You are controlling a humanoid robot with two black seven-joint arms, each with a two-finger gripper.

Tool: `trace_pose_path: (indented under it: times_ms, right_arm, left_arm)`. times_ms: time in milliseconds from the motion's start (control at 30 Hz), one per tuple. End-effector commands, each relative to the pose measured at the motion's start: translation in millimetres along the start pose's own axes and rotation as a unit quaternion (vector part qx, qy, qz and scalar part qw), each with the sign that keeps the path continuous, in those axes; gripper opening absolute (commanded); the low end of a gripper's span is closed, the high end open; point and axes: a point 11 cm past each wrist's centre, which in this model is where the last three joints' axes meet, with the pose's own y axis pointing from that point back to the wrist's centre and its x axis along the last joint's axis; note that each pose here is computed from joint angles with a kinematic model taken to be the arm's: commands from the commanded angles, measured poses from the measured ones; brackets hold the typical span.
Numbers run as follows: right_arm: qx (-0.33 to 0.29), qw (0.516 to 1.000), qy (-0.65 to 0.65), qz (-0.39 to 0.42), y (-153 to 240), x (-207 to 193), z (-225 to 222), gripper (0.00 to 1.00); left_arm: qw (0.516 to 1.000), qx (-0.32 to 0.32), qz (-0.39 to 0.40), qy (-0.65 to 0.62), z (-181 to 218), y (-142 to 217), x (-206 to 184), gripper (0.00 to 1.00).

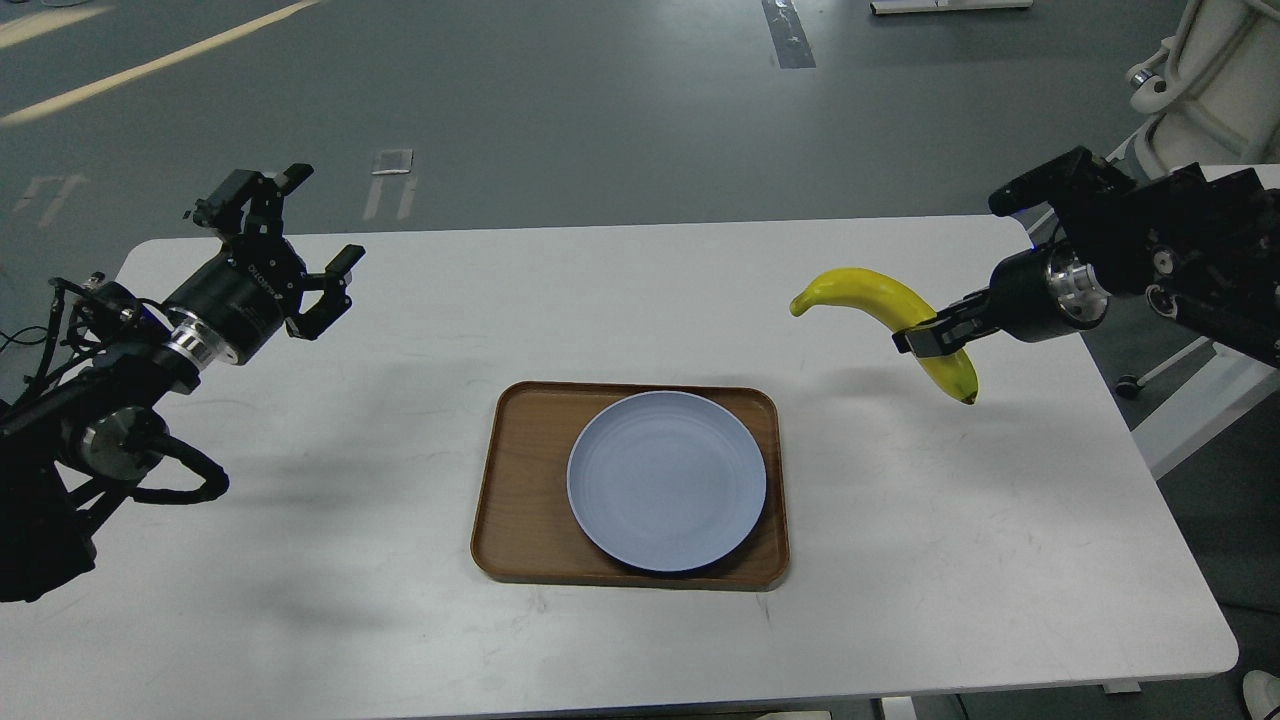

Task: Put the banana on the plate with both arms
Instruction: 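Carry the banana with the right gripper and lower it onto the plate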

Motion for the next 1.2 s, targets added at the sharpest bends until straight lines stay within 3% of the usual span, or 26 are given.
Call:
trace_pose_path:
  times_ms: [0, 167, 567, 700, 800, 833, 867, 1000, 1167]
  right_arm:
    - [0.036, 0.999, 0.023, -0.005, -23, 17, -35, 0.00]
    - [0.087, 0.995, 0.028, -0.037, -64, 17, -82, 0.00]
    - [0.107, 0.990, 0.049, -0.074, -111, 3, -117, 0.00]
    - [0.107, 0.990, 0.044, -0.078, -114, -2, -117, 0.10]
    - [0.113, 0.990, 0.030, -0.075, -114, -2, -118, 0.37]
    - [0.115, 0.990, 0.025, -0.073, -114, -2, -118, 0.53]
    - [0.117, 0.990, 0.023, -0.071, -114, -1, -119, 0.62]
    - [0.120, 0.990, 0.017, -0.068, -114, 0, -120, 0.91]
    - [0.121, 0.991, -0.012, -0.049, -105, 8, -111, 0.99]
  left_arm:
    - [1.000, -0.002, -0.001, 0.002, 0, -2, -1, 0.98]
    - [1.000, -0.002, -0.002, 0.003, 0, -2, -2, 0.98]
    - [1.000, -0.002, -0.003, 0.004, -1, -3, -3, 0.98]
    - [1.000, -0.003, -0.002, 0.004, 0, -3, -3, 0.98]
    - [1.000, -0.003, -0.002, 0.004, 0, -3, -3, 0.98]
    - [1.000, -0.003, -0.003, 0.004, 0, -3, -3, 0.98]
    - [1.000, -0.003, -0.003, 0.004, 0, -3, -3, 0.98]
    - [1.000, -0.003, -0.002, 0.003, 0, -2, -3, 0.98]
    - [1.000, -0.003, -0.001, 0.002, 1, -2, -1, 0.98]
